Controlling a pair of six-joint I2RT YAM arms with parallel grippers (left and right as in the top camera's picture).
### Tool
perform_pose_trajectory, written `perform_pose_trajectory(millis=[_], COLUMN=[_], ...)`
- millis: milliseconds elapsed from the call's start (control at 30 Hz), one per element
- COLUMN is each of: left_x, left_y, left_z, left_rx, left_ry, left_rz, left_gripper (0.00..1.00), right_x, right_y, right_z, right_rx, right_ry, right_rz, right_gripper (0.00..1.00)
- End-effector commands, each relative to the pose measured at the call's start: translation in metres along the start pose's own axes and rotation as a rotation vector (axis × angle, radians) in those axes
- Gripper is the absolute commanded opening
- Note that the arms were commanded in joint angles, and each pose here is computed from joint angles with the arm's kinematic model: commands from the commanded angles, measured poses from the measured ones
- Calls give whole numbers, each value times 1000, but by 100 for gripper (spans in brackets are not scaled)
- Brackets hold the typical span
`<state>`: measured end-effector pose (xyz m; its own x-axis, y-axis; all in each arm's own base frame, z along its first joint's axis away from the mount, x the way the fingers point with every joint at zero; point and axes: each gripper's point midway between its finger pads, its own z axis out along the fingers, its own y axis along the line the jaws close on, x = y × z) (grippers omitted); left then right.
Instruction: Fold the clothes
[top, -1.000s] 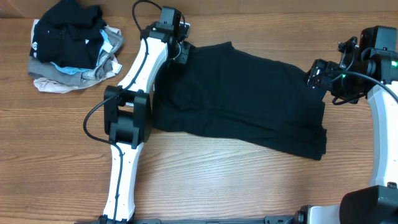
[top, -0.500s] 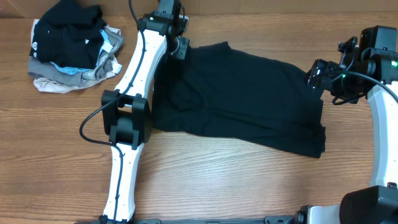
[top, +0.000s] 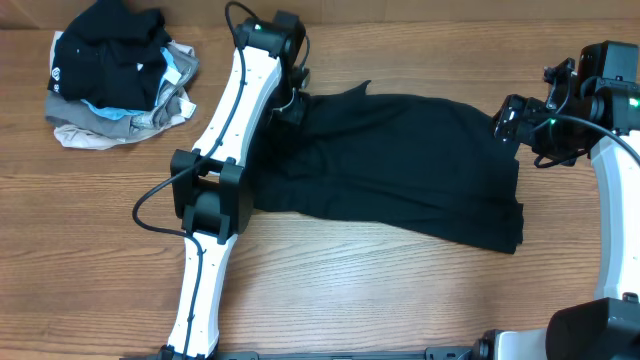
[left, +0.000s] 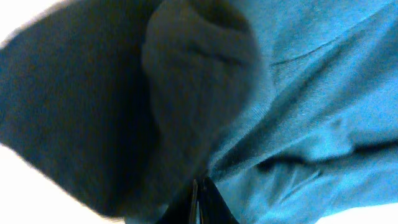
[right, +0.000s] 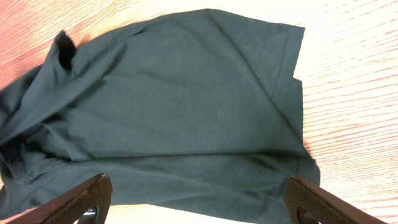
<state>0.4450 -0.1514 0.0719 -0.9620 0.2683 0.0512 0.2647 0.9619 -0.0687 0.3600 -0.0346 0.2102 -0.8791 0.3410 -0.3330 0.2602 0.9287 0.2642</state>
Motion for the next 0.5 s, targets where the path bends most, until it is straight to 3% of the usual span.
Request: perform_pose_trajectory(millis=[0, 133, 233, 333, 467], left_x=[19, 32, 34, 28, 3], left_y=[-4, -3, -5, -10, -15], left_z=[-6, -7, -8, -18, -48], left_rx=[5, 4, 11, 40, 52], left_ry=[54, 108, 114, 76, -73], left_rz=[-11, 7, 5, 7, 22], left_gripper=[9, 20, 18, 21, 32], right_x=[0, 0, -1, -1, -3], right_y=[0, 0, 0, 0, 1], right_z=[-1, -1, -1, -1, -1], right_rx=[3, 2, 2, 2, 0], right_ry=[-6, -8, -8, -12, -16], right_rz=[-11, -11, -11, -12, -13], right_gripper=[93, 93, 93, 94, 96])
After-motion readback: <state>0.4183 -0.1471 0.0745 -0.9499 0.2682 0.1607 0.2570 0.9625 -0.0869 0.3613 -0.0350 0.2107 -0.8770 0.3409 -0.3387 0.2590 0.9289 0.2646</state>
